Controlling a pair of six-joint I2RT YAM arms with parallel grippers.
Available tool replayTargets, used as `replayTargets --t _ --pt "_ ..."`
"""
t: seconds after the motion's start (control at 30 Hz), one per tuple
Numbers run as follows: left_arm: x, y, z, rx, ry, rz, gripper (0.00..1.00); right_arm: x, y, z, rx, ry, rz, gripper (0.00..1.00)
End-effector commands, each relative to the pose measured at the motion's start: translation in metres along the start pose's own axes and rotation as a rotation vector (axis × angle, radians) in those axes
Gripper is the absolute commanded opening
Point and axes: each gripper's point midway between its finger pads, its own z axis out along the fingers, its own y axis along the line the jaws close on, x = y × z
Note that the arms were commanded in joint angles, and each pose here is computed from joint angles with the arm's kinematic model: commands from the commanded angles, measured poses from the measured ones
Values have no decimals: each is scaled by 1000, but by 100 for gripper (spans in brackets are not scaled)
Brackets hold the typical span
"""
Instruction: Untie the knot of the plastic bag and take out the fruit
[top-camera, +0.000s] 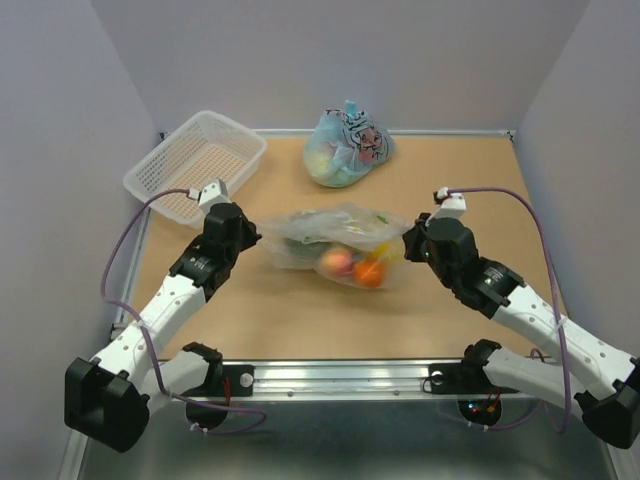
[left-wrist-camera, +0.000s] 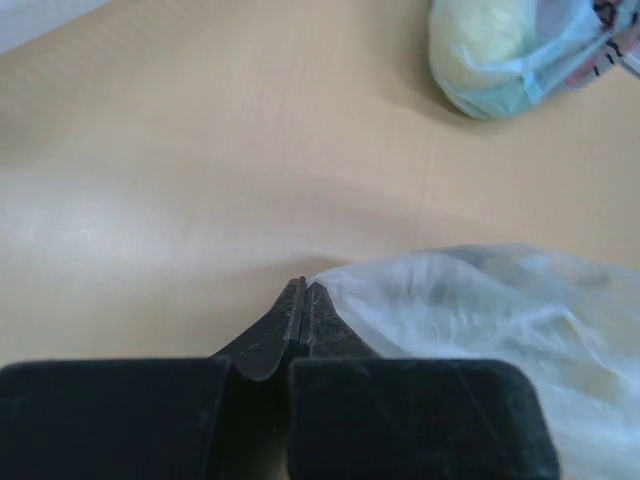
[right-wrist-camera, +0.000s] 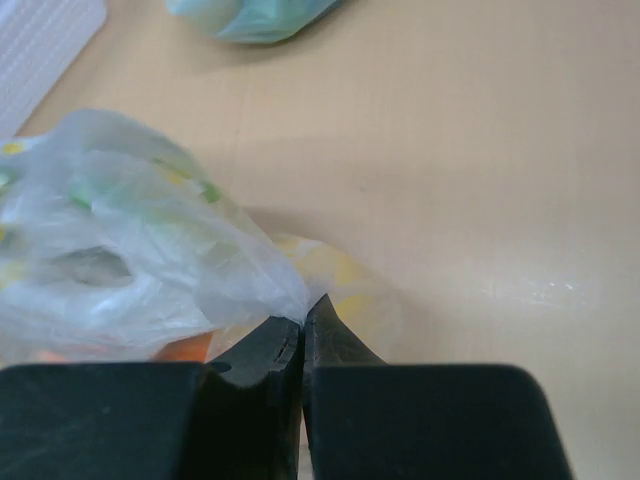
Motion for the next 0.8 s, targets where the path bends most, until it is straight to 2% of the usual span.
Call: replayTargets --t 0.0,0.1,0.17,0.23,0.33,0.37,0.43,0.47,0.5,0.53,0.57,0.6,0.67,0.73,0.77 --pt "-16 45 12 -140 -25 -60 0 -5 -57 -11 257 -129 121 1" --pt "-1 49 23 -106 34 -110 0 0 -59 -18 239 -142 214 1" --pt "7 45 25 -77 64 -110 0 13 -49 -15 182 -82 201 2" --pt "10 30 23 17 72 -104 0 26 -36 -12 105 -4 131 4" --pt "11 10 14 147 80 -72 0 41 -18 -11 -1 92 22 16" --pt "6 4 9 180 66 -61 0 37 -12 -13 -27 100 4 30" --pt "4 -3 1 226 62 -24 10 37 -8 -16 -51 135 -50 48" --pt "-1 -9 -7 258 48 -14 16 20 -2 -20 -68 114 -60 64" --pt "-4 -12 -11 271 39 -7 23 15 -1 -23 -73 116 -94 70" --pt "-8 -16 -17 287 31 1 39 17 0 -23 -67 152 -124 75" --pt "-15 -22 -26 316 2 16 48 11 3 -25 -75 158 -142 82" --pt "-21 -27 -32 335 -18 20 56 -7 13 -29 -102 139 -152 84" --pt "-24 -34 -47 345 -21 44 74 -17 29 -31 -158 178 -202 89" --pt "-32 -45 -59 357 -39 61 83 -15 34 -25 -160 217 -226 94" --pt "-30 -50 -63 359 -33 73 84 -17 36 -23 -161 221 -228 95"
